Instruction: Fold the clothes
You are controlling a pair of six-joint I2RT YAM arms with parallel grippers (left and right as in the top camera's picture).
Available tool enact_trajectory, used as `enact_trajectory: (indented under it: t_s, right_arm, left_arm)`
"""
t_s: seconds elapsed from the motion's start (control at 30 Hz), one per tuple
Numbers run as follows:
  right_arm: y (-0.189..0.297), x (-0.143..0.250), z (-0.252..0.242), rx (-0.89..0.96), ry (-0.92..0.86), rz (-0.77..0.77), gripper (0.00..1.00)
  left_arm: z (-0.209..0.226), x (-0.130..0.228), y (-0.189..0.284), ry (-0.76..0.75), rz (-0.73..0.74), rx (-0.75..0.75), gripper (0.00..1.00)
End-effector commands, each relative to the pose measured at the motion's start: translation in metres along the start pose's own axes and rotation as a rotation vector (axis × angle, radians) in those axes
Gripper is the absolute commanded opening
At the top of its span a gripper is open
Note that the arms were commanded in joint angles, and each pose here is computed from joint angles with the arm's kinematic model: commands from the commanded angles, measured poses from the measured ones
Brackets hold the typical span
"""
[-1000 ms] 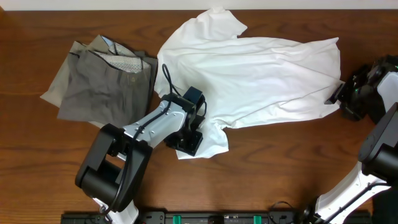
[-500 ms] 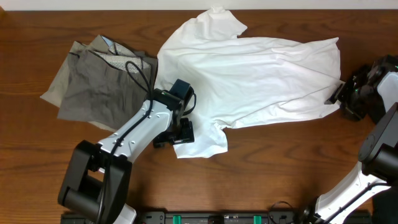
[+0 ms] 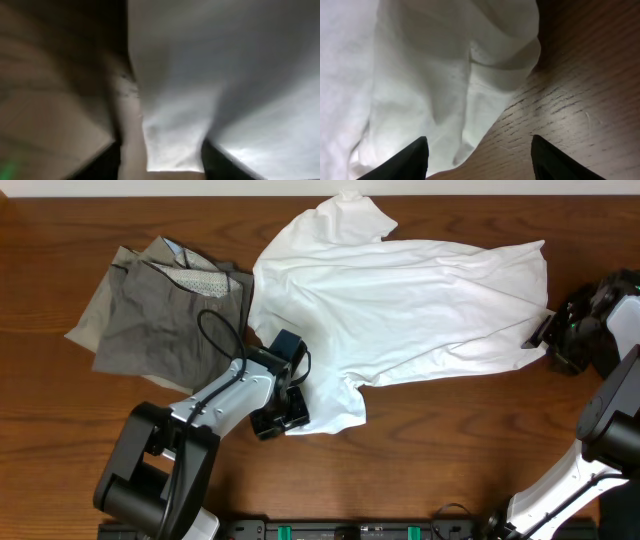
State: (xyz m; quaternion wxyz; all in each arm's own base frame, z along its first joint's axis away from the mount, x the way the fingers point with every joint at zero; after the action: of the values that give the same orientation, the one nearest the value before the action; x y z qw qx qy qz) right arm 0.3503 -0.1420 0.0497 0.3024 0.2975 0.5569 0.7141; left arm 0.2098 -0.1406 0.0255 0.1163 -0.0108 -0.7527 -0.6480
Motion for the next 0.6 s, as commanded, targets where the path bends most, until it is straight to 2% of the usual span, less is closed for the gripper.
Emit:
enact_trajectory:
  t_s: [0.0, 0.03, 0.07, 0.27, 0.4, 0.57]
  right_arm:
    - [0.008, 0.000, 0.000, 0.000, 0.015, -0.023, 0.64]
    - [0.008, 0.000, 0.000, 0.000, 0.015, -0.024, 0.64]
    - [0.008, 0.000, 0.001, 0.000, 0.016, -0.025, 0.64]
    - [0.008, -0.006, -0.001, 0.016, 0.027, -0.054, 0.61]
    - [0.009, -0.016, -0.008, 0.061, 0.027, -0.107, 0.64]
    - [0.010, -0.021, 0.010, -0.048, 0.043, -0.118, 0.52]
  left_arm:
    - [0.000, 0.000, -0.003, 0.011, 0.001, 0.005, 0.19]
    - [0.000, -0.001, -0.003, 0.011, 0.000, 0.006, 0.09]
    - [0.000, -0.001, -0.003, 0.011, 0.000, 0.006, 0.06]
    - [0.001, 0.002, -0.001, -0.007, 0.006, 0.002, 0.06]
    - [0.002, 0.004, 0.003, -0.029, 0.004, 0.003, 0.06]
    - [0.002, 0.006, 0.006, -0.059, 0.001, 0.004, 0.06]
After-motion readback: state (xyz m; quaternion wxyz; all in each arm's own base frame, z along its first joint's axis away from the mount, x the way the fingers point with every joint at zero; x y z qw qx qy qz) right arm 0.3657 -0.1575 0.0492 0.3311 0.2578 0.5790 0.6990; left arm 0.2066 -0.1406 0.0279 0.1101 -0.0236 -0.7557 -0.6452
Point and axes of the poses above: each gripper's point midway between its finger pads, its own y axis back along the fingers, its own z axis along the line the jaws close on, x = y × z, the point moved 3 cm from there along y, back along the fingers, and after that the axes turned 11 degrees about -y, right-handed, at the moved point
